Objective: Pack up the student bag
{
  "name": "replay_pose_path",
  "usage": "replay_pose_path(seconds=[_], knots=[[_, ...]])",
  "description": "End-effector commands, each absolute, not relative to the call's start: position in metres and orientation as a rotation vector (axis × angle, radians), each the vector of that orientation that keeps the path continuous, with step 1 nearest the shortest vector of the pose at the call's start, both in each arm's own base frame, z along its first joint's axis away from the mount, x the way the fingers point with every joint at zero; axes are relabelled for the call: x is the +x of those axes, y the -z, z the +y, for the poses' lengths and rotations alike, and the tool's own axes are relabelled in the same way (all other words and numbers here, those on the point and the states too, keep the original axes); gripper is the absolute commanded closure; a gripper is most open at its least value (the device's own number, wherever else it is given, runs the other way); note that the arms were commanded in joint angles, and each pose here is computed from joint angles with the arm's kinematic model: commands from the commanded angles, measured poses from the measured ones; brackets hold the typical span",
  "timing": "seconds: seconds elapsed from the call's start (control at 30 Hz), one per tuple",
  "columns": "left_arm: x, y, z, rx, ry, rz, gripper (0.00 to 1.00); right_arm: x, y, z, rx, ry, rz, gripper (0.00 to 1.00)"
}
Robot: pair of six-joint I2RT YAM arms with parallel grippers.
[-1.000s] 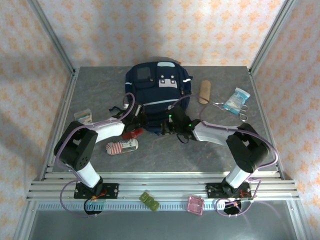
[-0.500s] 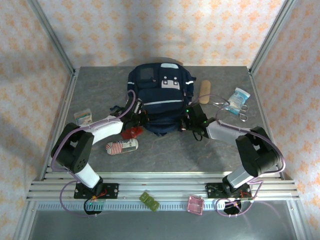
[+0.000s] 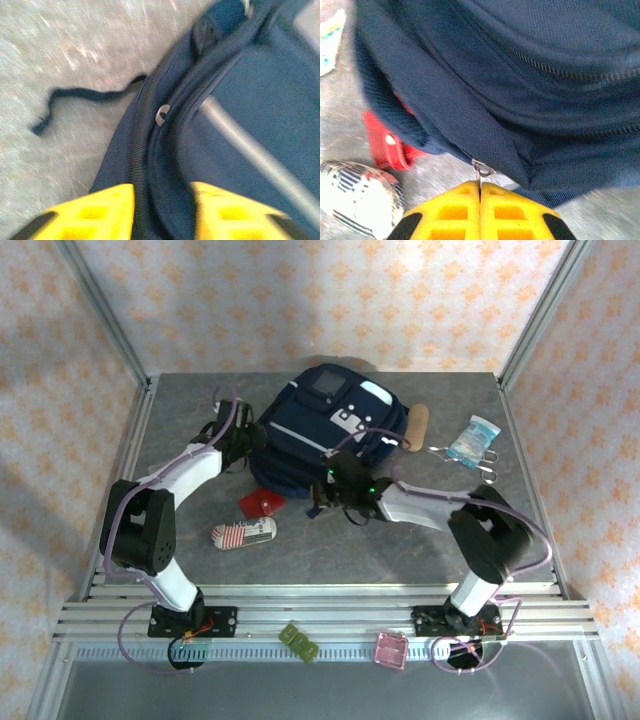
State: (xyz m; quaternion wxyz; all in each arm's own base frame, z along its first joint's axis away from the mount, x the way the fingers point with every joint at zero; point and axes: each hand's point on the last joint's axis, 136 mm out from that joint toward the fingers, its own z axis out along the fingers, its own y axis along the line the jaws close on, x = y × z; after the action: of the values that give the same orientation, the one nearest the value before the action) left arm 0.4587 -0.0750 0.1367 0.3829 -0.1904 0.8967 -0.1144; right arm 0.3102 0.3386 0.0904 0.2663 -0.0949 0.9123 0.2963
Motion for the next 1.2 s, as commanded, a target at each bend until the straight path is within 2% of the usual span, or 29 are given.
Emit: replay_pose_path(seconds=[0.0, 0.17, 0.37, 0.7, 0.77, 0.8, 0.87, 0.9, 1.03, 1.17], knots=[[0.463, -0.173, -0.073, -0.522, 0.346, 2.164, 0.46, 0.327, -0.099, 0.369, -0.248, -0.904, 2.431, 1.0], [0.42, -0.143, -0.093, -0.556, 0.505, 2.245, 0.43, 0.336, -0.098, 0.386, -0.266, -0.942, 2.424, 1.0], [0.376, -0.101, -0.111, -0.586, 0.524, 2.329, 0.42, 0.338, -0.092, 0.388, -0.286, -0.929, 2.432, 1.0], [0.41, -0.078, -0.127, -0.618, 0.436, 2.342, 0.41, 0.333, -0.088, 0.387, -0.292, -0.938, 2.442, 1.0], [0.416, -0.069, -0.126, -0.625, 0.417, 2.347, 0.47, 0.332, -0.086, 0.387, -0.3, -0.929, 2.444, 1.0], [0.418, -0.065, -0.126, -0.626, 0.409, 2.355, 0.58, 0.332, -0.085, 0.386, -0.301, -0.924, 2.445, 1.0], [0.421, -0.057, -0.127, -0.633, 0.418, 2.379, 0.94, 0.333, -0.083, 0.381, -0.301, -0.887, 2.449, 1.0], [0.422, -0.056, -0.128, -0.636, 0.424, 2.385, 1.0, 0.333, -0.082, 0.378, -0.3, -0.865, 2.449, 1.0], [0.422, -0.066, -0.12, -0.641, 0.433, 2.352, 1.0, 0.341, -0.072, 0.351, -0.25, -0.731, 2.467, 1.0], [0.42, -0.08, -0.104, -0.658, 0.445, 2.309, 1.0, 0.355, -0.054, 0.3, -0.123, -0.592, 2.499, 1.0]])
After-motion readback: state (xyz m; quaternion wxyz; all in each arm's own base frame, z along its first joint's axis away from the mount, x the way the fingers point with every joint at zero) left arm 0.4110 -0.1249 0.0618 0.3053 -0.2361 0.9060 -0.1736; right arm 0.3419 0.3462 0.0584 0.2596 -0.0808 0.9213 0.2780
